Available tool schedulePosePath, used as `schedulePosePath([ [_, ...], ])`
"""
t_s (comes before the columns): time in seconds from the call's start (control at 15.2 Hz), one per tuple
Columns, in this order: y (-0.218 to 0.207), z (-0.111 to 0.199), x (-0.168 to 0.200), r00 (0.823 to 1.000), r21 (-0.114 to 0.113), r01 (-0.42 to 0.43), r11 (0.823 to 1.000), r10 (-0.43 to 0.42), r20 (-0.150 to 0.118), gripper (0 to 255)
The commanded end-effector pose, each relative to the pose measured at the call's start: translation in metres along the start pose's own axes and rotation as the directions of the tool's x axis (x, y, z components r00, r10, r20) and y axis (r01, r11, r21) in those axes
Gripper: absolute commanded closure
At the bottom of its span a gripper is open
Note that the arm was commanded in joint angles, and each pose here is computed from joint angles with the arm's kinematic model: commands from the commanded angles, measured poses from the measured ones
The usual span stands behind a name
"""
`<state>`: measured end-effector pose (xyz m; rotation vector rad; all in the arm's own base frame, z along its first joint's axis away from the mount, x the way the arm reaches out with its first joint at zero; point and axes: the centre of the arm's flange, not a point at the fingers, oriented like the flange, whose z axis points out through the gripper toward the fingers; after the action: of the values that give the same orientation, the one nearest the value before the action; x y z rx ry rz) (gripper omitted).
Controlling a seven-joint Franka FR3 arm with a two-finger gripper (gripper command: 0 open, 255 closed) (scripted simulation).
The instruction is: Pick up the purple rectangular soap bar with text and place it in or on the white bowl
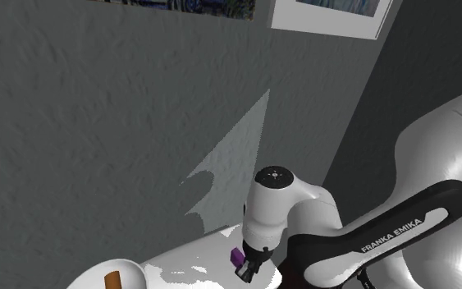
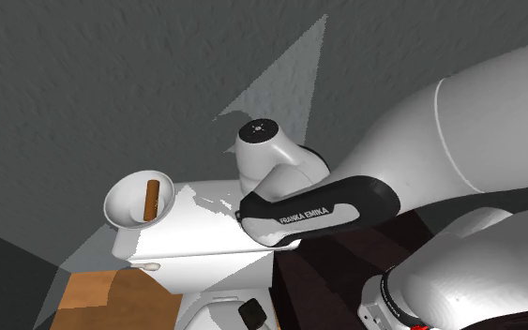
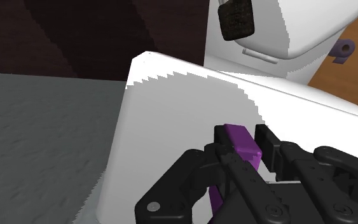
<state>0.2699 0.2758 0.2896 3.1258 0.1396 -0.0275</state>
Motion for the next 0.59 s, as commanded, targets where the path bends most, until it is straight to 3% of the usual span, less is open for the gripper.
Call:
schedulePosePath([
  [0.0, 0.000, -0.012, 0.000, 1.000, 0.000, 0.000, 1.000, 0.000, 0.001, 255],
  [0.53, 0.001, -0.055, -0.001, 1.000, 0.000, 0.000, 1.000, 0.000, 0.001, 255],
])
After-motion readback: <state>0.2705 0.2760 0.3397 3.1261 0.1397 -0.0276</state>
